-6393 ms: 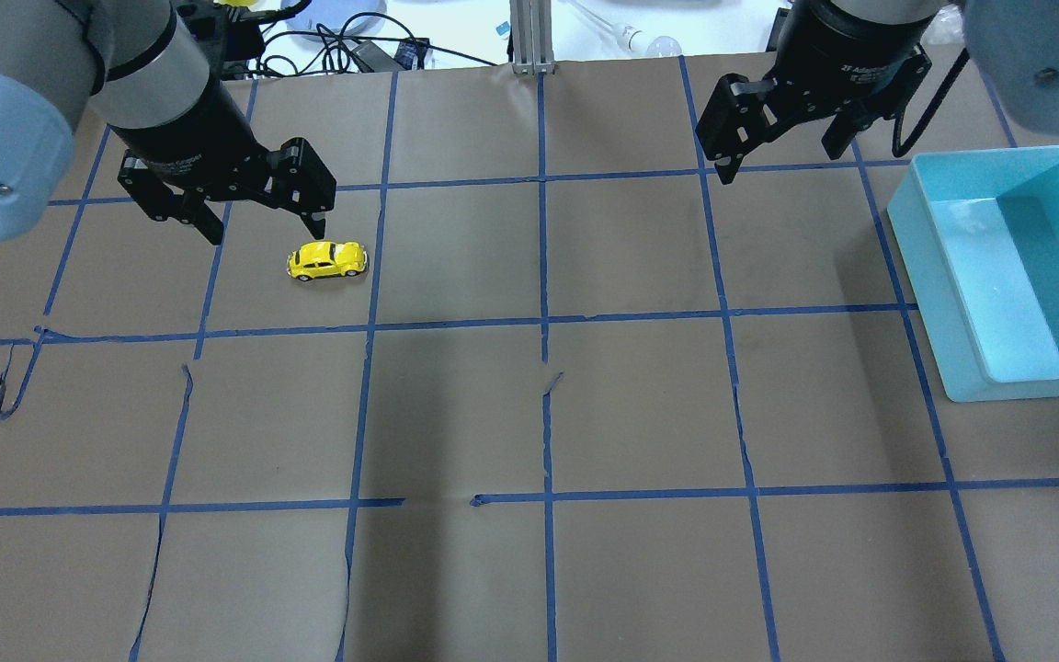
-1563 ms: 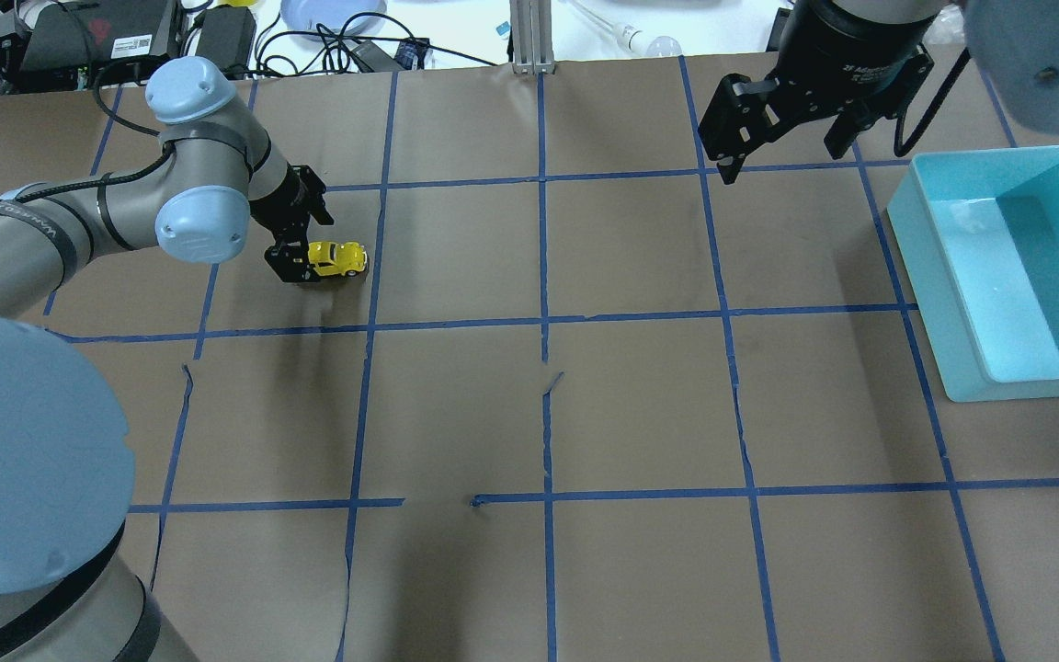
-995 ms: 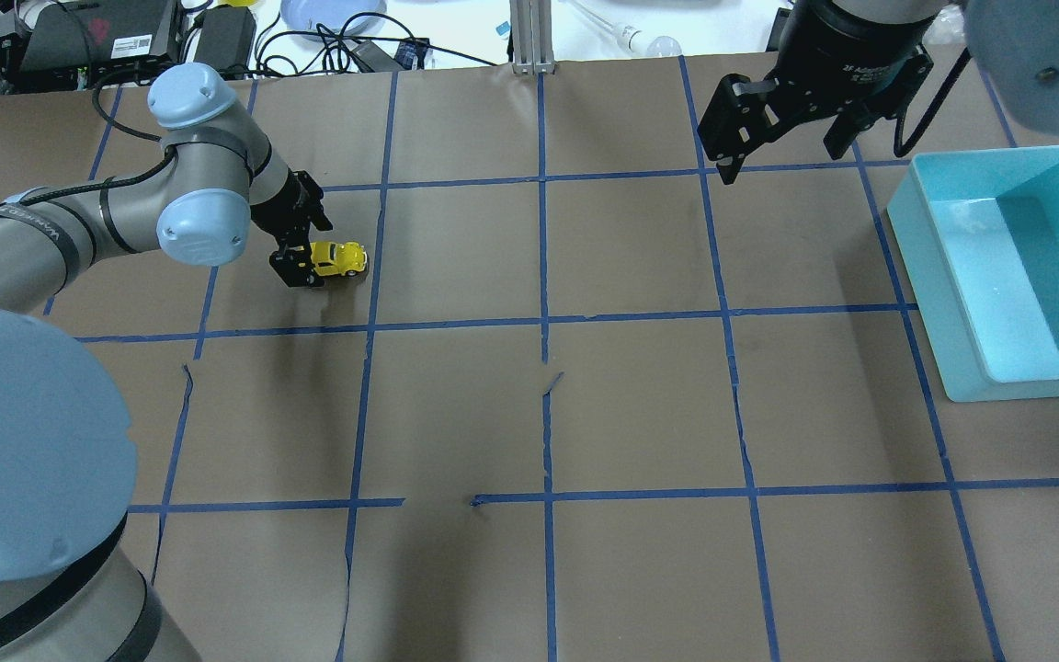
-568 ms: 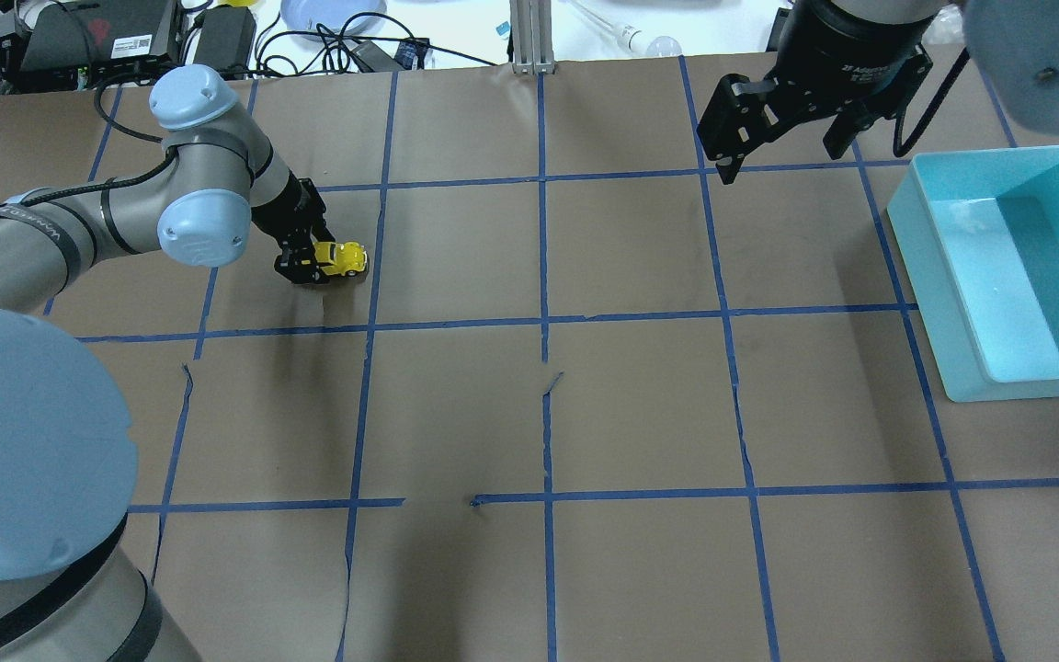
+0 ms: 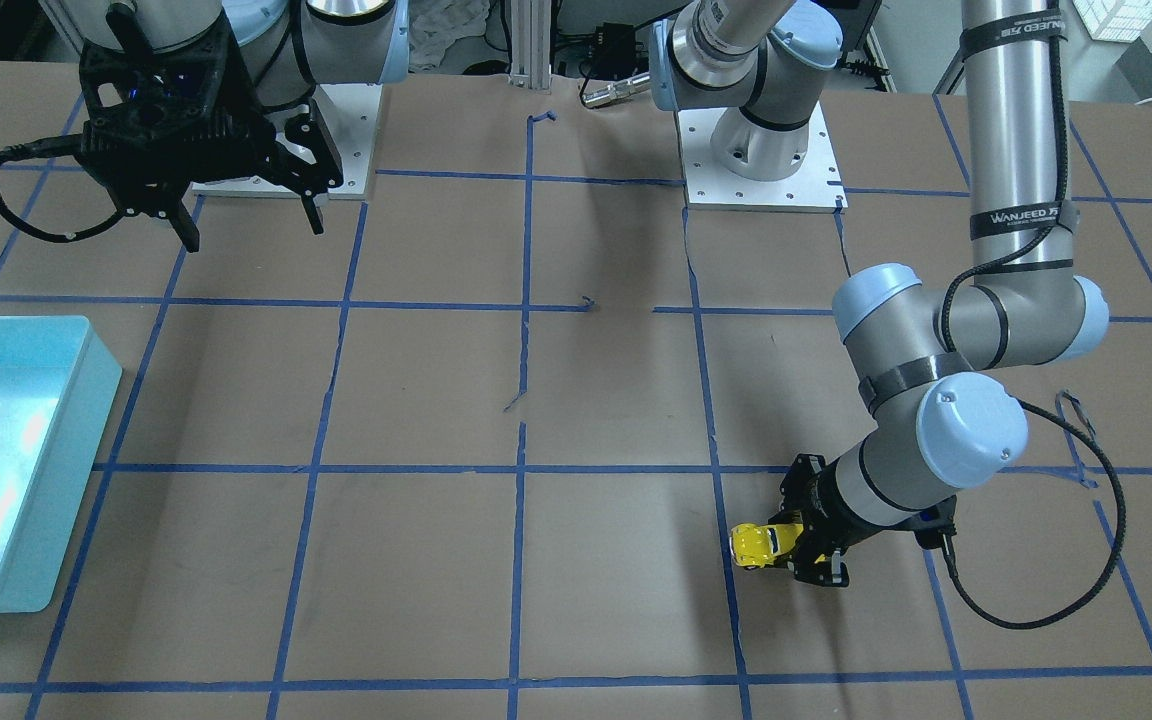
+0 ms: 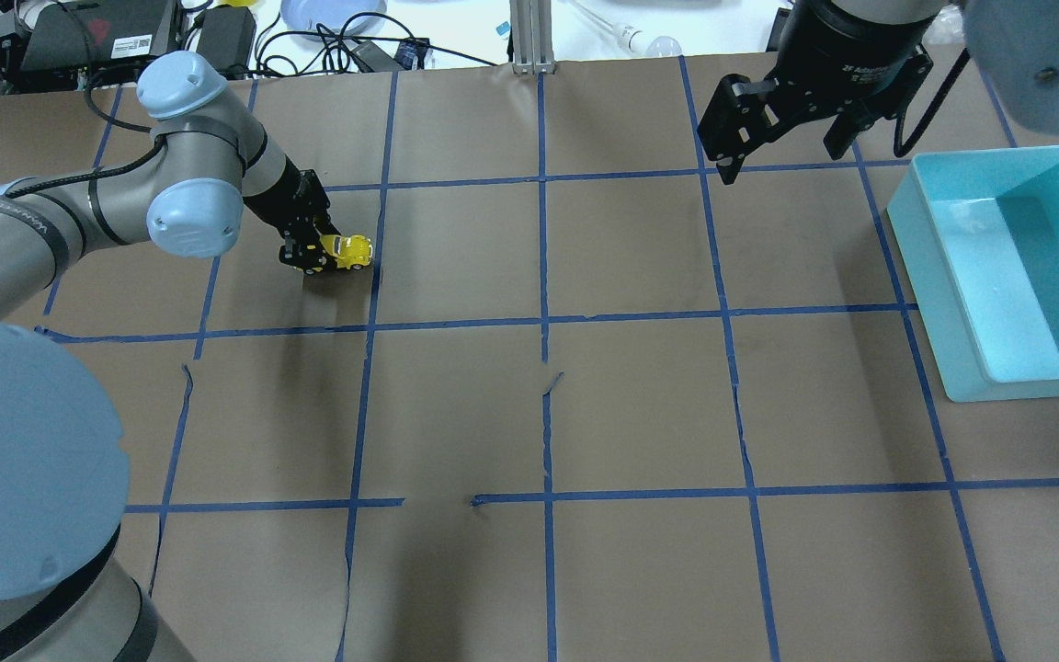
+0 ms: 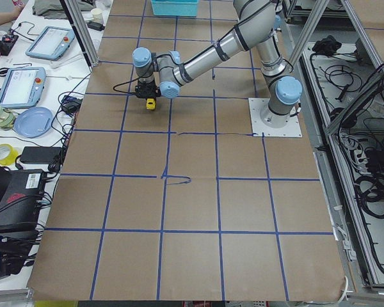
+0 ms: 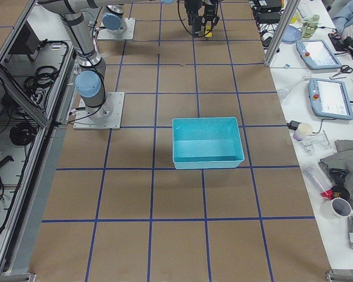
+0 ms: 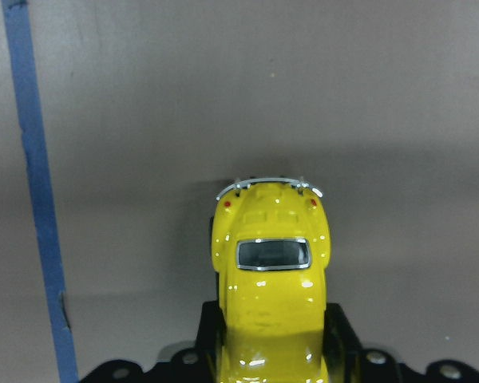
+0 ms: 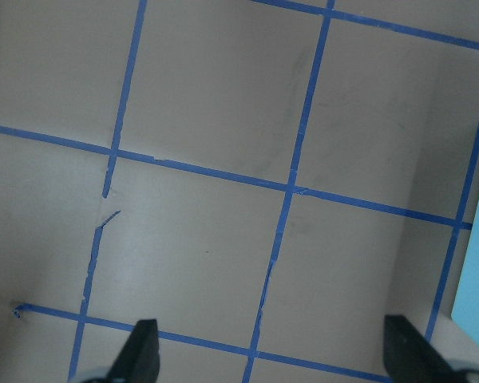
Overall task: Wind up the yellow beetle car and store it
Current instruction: 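Drag the held car backward along the table with the left gripper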
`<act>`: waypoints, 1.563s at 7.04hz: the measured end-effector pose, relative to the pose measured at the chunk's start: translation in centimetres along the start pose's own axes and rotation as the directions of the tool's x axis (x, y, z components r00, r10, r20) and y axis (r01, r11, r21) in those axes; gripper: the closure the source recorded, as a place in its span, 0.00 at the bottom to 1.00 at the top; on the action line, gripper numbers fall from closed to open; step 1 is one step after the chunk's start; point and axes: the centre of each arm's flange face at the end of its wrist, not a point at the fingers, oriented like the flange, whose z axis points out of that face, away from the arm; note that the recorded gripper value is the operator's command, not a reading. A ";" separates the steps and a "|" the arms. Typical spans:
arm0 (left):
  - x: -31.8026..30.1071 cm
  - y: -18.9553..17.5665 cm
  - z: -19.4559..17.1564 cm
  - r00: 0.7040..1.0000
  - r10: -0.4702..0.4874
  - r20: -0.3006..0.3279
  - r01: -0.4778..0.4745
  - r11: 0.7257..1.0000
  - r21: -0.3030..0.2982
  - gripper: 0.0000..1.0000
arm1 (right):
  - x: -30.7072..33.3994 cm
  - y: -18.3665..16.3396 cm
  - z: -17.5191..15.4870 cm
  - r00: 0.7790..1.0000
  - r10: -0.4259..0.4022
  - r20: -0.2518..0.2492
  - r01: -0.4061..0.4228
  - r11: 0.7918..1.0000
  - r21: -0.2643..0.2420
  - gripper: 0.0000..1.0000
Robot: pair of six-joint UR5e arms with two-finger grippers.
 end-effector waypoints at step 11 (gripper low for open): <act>0.4 0.3 2.2 0.999 -0.001 0.038 0.005 0.995 -0.101 1.00 | 0.0 0.0 0.0 1.000 -0.001 0.001 0.001 1.000 0.001 0.00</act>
